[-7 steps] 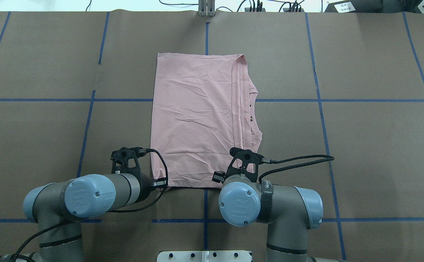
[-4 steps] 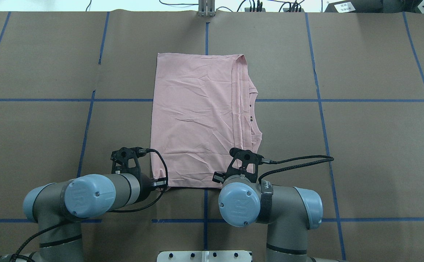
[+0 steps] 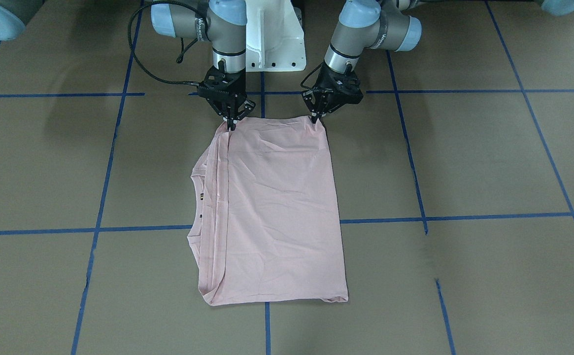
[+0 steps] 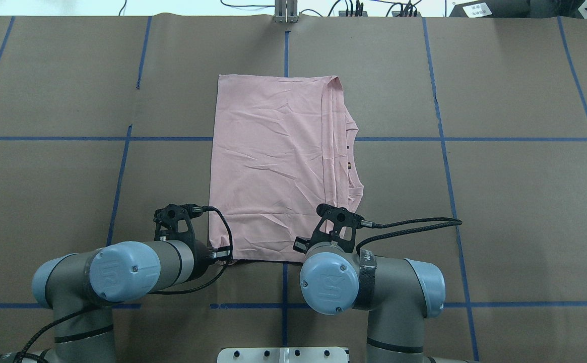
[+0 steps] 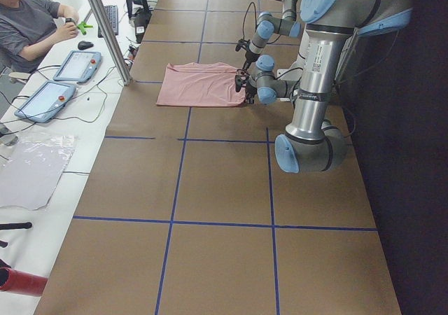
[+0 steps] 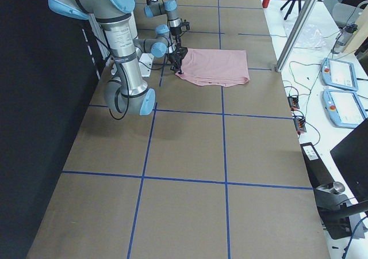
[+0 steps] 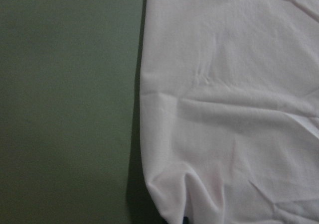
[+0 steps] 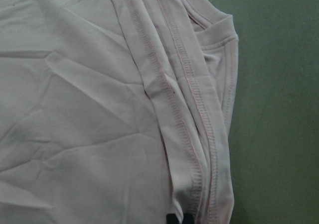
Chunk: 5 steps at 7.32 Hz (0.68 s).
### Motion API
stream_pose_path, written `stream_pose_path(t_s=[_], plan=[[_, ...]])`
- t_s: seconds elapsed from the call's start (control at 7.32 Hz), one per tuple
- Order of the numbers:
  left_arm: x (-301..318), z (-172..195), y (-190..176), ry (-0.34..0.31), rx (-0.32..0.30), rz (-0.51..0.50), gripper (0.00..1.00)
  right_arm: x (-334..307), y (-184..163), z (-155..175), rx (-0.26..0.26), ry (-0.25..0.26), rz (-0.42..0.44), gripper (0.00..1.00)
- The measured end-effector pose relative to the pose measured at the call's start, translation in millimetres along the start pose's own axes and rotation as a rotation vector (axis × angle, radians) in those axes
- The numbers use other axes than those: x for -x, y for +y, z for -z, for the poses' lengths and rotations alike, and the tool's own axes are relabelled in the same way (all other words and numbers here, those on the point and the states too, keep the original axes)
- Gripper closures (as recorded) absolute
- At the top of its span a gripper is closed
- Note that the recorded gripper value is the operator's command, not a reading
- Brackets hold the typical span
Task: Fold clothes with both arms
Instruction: 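Grasp the shirt's near edge with both grippers, then lift the near edge with both grippers and fold it away from the robot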
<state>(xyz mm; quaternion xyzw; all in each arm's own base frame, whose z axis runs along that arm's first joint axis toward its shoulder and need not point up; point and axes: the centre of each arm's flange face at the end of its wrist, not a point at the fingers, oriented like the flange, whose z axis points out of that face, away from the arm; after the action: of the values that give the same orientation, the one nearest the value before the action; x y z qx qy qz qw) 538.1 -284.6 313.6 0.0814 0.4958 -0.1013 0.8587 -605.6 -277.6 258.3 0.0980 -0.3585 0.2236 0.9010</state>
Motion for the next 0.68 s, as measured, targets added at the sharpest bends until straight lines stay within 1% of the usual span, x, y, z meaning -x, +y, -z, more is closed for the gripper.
stream_pose_path(t_s=[0.27,0.41,0.55,0.68], plan=[[-2.4,4.0,-0.3,0.008,0.002,-0.001,1.0,1.9,-2.3,3.7,0.0,-0.009,-0.005,1.0],[-8.2,16.4,-1.7,0.027,0.005,-0.003,1.0,2.5,-6.5,13.2,0.002,-0.026,-0.011,1.0],[-16.6,39.4,-3.5,0.048,0.016,-0.006,1.0,0.0,-13.7,34.9,0.006,-0.048,-0.017,1.0],[-28.5,73.8,-4.3,0.059,0.032,-0.012,1.0,-7.0,-21.6,69.7,0.016,-0.057,-0.019,1.0]])
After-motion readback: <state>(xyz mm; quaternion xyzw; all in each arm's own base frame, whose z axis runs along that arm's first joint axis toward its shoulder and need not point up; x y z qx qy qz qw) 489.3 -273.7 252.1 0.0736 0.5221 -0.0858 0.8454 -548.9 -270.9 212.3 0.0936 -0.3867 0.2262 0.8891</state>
